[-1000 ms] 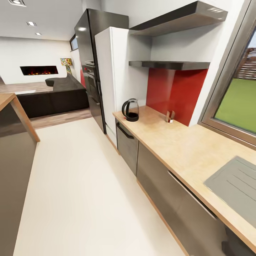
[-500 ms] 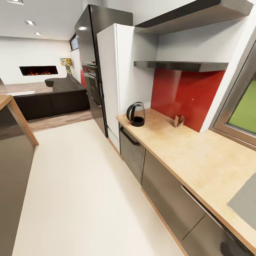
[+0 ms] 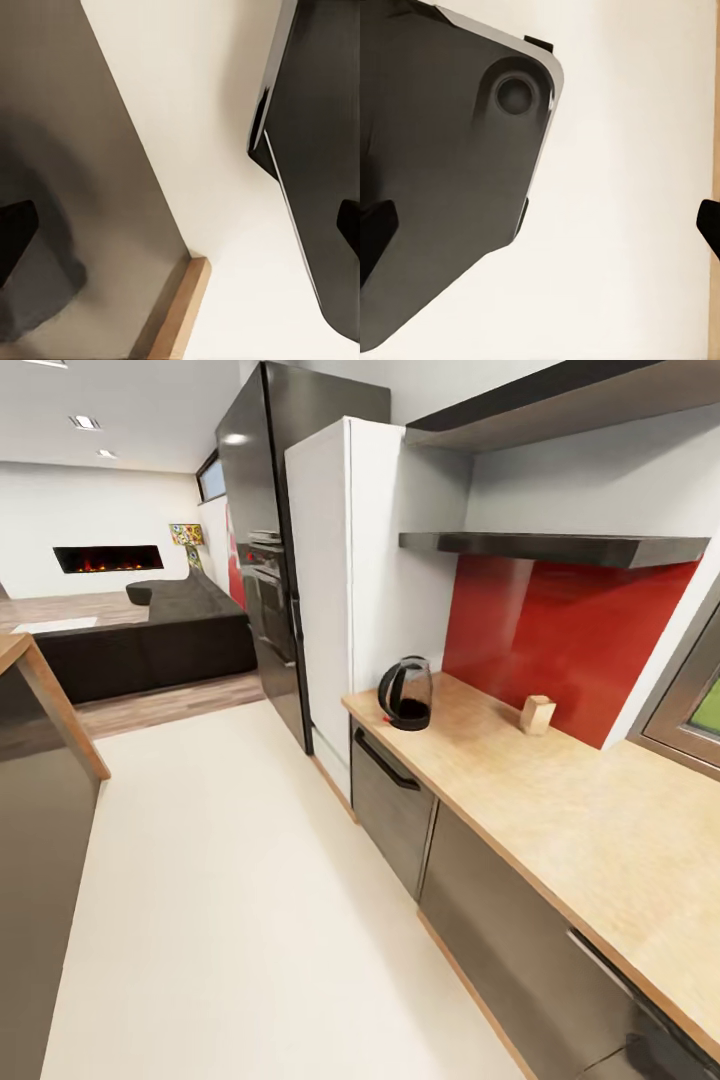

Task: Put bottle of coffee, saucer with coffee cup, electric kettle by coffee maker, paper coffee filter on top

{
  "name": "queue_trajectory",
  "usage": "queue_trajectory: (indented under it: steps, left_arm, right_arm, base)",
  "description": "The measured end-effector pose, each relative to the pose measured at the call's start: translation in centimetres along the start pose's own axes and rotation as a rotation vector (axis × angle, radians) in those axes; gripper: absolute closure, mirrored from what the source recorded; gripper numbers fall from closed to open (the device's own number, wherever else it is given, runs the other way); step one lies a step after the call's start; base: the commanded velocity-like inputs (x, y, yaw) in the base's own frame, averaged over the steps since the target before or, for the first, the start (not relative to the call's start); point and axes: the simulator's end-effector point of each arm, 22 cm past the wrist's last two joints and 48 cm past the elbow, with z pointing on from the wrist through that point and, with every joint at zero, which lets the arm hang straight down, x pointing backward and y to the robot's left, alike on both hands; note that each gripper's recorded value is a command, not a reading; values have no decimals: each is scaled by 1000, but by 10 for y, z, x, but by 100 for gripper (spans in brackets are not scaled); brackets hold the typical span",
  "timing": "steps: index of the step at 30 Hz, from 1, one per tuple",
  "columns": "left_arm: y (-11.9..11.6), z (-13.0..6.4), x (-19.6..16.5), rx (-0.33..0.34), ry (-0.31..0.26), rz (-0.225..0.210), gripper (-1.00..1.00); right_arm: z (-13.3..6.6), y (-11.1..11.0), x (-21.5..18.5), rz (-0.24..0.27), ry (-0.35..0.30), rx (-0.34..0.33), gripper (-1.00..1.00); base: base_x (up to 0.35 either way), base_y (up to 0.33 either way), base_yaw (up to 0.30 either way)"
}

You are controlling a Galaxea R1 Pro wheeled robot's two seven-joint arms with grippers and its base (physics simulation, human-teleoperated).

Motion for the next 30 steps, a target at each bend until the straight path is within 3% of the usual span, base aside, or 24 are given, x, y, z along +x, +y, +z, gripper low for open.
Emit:
queue_trajectory:
  steps: [14,30]
  left_arm:
    - [-1,0,-2,2,-3,-1,-100]
    - [-3,0,-7,3,-10,-2,-100]
  right_arm:
    - [0,-1,-2,10,-5,2,-100]
    - [0,-1,-2,12,-5,1,-100]
  base:
    - [221,265,-19]
    - [293,195,-253]
